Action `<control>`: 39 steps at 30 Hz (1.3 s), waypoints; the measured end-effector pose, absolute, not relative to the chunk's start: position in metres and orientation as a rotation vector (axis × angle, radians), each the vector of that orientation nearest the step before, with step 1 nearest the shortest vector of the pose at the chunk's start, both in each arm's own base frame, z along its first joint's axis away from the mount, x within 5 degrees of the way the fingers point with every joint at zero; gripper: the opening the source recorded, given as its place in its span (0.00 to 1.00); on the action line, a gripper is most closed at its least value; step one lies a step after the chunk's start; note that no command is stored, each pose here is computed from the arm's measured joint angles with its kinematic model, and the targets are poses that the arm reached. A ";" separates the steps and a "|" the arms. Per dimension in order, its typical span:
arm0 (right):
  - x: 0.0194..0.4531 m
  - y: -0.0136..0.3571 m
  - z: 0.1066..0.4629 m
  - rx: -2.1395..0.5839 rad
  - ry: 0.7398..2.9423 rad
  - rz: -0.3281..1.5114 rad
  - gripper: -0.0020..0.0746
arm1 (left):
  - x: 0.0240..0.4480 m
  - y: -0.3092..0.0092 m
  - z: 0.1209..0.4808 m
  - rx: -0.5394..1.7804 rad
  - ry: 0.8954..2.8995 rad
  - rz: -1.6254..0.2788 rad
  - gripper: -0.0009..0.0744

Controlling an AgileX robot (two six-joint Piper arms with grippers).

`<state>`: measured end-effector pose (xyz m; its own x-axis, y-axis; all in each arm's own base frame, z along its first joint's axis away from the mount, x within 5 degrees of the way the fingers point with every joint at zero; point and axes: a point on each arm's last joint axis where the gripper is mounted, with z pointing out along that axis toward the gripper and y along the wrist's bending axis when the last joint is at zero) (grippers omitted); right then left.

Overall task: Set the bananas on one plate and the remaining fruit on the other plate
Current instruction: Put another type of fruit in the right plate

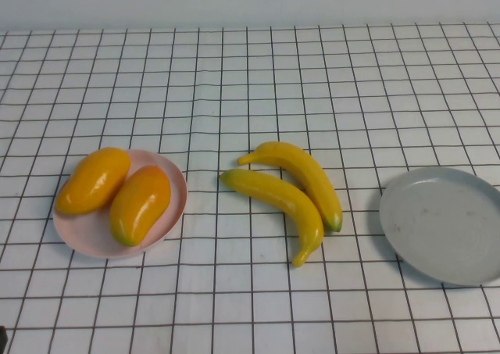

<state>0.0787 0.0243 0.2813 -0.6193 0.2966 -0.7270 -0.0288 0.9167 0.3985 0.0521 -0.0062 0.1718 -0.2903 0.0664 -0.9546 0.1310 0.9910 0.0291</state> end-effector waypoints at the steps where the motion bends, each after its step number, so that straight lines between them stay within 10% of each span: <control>1: 0.086 0.022 0.289 0.145 2.292 0.406 0.01 | 0.052 -0.006 0.172 0.143 1.867 -0.063 0.01; 17: 0.208 0.037 0.310 -0.362 2.831 0.077 0.01 | 0.052 -0.006 0.172 0.143 1.867 -0.063 0.01; 39: 0.320 0.198 0.280 -1.198 2.682 -0.090 0.13 | 0.052 -0.006 0.172 0.145 1.867 -0.062 0.01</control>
<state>0.3199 0.1983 0.2801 -0.6503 -0.7428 -0.1592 -0.7304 0.6690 -0.1377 0.0521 -0.0062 0.1718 -0.2901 0.0682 -0.9546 0.1315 0.9908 0.0308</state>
